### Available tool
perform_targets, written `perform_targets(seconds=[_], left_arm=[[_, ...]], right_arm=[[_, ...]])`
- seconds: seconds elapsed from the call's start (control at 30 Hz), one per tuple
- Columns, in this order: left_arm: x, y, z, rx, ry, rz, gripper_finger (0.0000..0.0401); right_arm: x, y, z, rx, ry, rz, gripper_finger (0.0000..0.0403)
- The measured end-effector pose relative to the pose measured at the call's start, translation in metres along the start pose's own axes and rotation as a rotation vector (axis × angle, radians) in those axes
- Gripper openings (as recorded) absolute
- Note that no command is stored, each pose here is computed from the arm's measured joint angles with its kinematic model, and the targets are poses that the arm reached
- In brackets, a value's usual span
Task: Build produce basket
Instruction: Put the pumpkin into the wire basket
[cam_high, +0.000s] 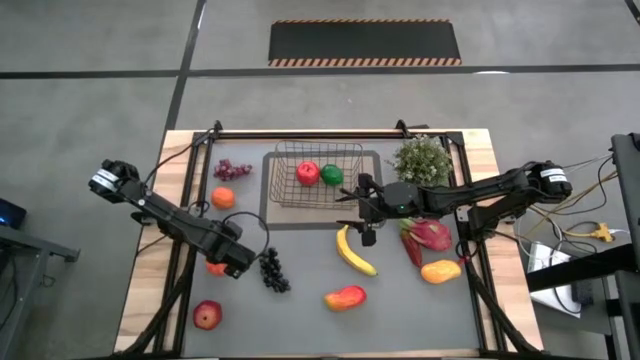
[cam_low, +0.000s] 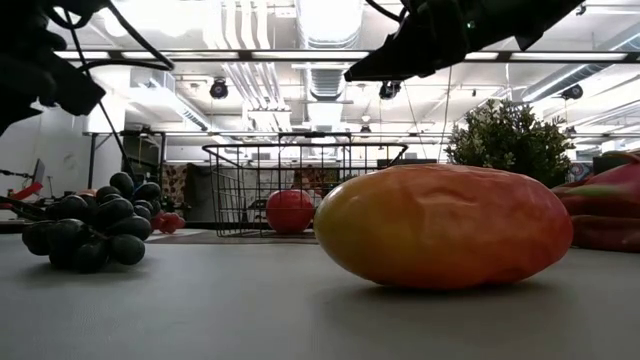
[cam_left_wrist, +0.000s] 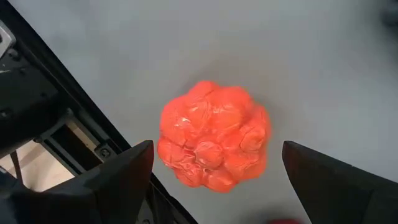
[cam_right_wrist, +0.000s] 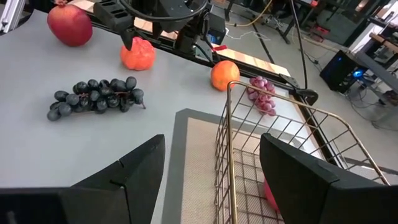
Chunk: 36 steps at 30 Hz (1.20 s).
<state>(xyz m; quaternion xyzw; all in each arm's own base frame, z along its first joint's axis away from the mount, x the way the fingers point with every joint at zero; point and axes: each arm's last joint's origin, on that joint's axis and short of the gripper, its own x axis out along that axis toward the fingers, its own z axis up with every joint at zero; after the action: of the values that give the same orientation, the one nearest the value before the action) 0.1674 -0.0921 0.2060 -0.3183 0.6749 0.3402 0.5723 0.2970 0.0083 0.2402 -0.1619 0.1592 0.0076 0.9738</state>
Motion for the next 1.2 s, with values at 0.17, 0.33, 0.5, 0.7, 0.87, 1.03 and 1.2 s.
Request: perform_targets(seconds=[0.17, 0.33, 0.5, 0.7, 0.87, 1.03, 1.2], left_arm=[[0.005, 0.001, -0.005, 0.011, -0.001, 0.015, 0.0336], [0.009, 0.001, -0.007, 0.009, -0.004, 0.01, 0.0336], [0.012, -0.002, -0.007, 0.035, -0.013, -0.026, 0.0336], [0.009, -0.003, -0.007, 0.044, -0.025, -0.034, 0.0336], [0.01, -0.003, -0.007, 0.044, -0.026, -0.032, 0.0336], [0.008, -0.001, -0.007, 0.055, -0.027, -0.043, 0.0336], [0.005, 0.002, -0.008, 0.057, -0.03, -0.065, 0.0336]], right_arm=[[0.0, 0.0, 0.0, 0.012, 0.0, 0.0, 0.0247], [0.0, 0.0, 0.0, 0.025, -0.001, 0.0, 0.0247], [0.0, 0.0, 0.001, 0.027, -0.008, -0.002, 0.0247], [0.0, -0.001, 0.002, 0.027, -0.019, -0.006, 0.0247], [0.0, -0.001, 0.002, 0.027, -0.023, -0.007, 0.0247], [0.0, -0.001, 0.002, 0.028, -0.021, -0.007, 0.0247], [0.0, -0.001, 0.002, 0.034, -0.022, -0.006, 0.0247]])
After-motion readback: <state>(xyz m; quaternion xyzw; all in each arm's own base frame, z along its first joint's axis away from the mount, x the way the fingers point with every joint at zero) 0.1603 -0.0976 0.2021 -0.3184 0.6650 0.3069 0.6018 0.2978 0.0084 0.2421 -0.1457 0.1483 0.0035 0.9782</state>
